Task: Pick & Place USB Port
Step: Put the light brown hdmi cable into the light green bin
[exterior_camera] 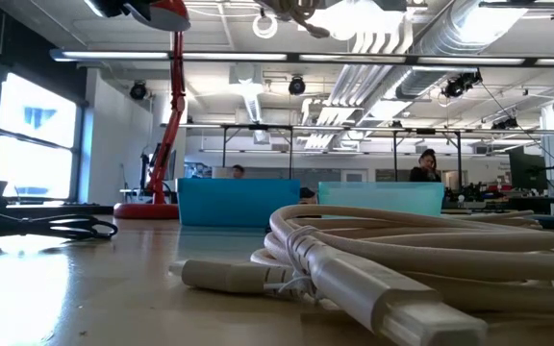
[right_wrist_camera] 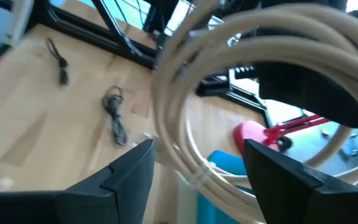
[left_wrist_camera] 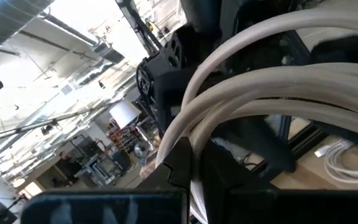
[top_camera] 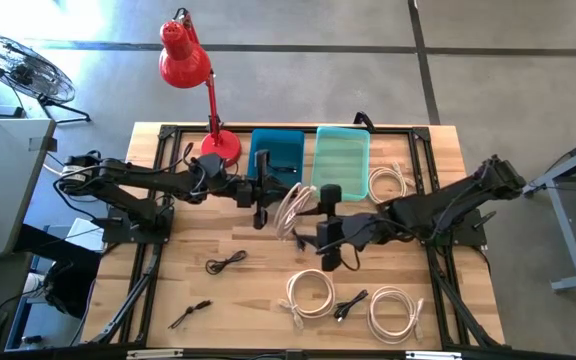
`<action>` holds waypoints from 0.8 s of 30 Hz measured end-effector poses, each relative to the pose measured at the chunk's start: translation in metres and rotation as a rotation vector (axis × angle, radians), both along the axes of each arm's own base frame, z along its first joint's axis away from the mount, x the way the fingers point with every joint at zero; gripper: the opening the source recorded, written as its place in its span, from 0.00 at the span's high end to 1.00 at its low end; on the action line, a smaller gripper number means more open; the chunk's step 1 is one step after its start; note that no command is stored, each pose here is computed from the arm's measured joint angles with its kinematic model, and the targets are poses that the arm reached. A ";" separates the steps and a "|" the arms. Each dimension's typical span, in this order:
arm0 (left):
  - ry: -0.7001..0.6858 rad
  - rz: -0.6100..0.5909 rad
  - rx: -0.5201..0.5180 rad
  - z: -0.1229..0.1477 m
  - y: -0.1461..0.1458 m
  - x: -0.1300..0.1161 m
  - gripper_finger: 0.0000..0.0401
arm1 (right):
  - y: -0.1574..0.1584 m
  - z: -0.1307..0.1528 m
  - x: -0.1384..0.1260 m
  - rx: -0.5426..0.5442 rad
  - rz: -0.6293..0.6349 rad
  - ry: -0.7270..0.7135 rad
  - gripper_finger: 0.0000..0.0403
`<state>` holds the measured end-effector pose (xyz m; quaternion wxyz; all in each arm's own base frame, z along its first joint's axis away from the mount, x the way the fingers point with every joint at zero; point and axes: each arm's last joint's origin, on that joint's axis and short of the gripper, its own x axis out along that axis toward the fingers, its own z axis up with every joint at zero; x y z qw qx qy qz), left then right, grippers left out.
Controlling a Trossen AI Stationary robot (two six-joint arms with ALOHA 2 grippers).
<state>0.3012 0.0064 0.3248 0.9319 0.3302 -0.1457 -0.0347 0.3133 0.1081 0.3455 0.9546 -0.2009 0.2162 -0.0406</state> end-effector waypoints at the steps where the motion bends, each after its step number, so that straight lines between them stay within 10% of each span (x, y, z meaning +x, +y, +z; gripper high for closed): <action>1: -0.001 0.003 0.000 0.000 0.000 0.000 0.98 | 0.001 0.000 0.000 0.010 0.009 -0.003 0.41; 24: 0.004 0.011 0.001 0.000 0.009 0.000 0.98 | -0.021 -0.026 0.044 0.009 0.032 -0.021 0.45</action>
